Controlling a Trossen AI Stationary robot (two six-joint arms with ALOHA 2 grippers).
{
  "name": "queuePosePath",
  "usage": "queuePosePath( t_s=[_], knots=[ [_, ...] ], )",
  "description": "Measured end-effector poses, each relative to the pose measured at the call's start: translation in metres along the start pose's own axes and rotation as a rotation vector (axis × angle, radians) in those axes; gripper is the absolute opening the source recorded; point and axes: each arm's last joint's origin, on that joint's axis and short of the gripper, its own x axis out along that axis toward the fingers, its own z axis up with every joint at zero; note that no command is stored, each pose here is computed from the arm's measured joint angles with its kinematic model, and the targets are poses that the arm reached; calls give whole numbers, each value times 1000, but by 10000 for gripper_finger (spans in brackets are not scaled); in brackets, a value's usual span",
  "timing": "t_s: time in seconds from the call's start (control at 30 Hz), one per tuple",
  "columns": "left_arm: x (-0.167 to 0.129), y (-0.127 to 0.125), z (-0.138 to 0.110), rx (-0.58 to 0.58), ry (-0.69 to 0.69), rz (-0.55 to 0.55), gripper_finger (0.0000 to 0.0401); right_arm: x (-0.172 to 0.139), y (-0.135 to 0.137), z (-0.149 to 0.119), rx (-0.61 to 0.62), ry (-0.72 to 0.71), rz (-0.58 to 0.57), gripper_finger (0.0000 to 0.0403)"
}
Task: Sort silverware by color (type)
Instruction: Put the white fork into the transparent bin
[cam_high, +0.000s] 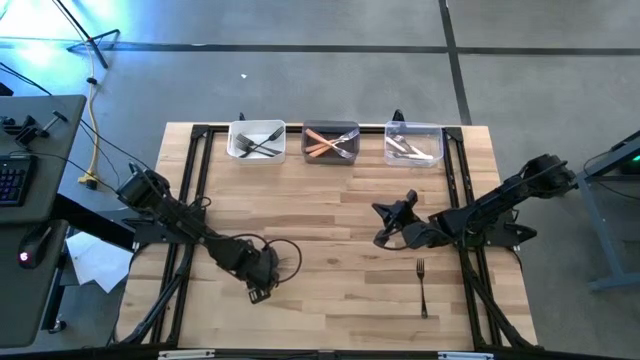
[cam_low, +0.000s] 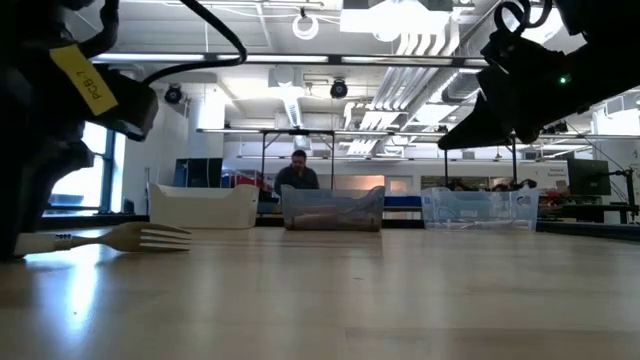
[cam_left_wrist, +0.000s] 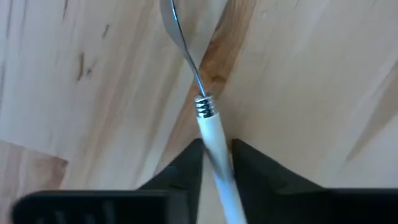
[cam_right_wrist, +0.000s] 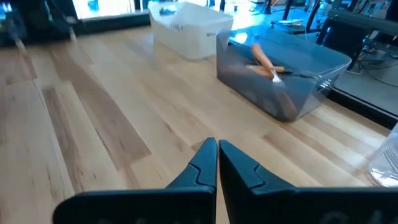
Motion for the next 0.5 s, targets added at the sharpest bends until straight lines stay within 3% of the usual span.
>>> queuePosePath(
  t_s=[0.13,0.27,0.5],
  knots=[
    [0,0,-1,55,-7,8,19,0,-3,-7,-55,55,1,0],
    [-3,-2,2,113,-71,-14,19,-2,-4,-12,-71,101,7,0],
    [6,9,16,124,-356,-261,13,-10,4,-11,-97,58,50,0]
  ],
)
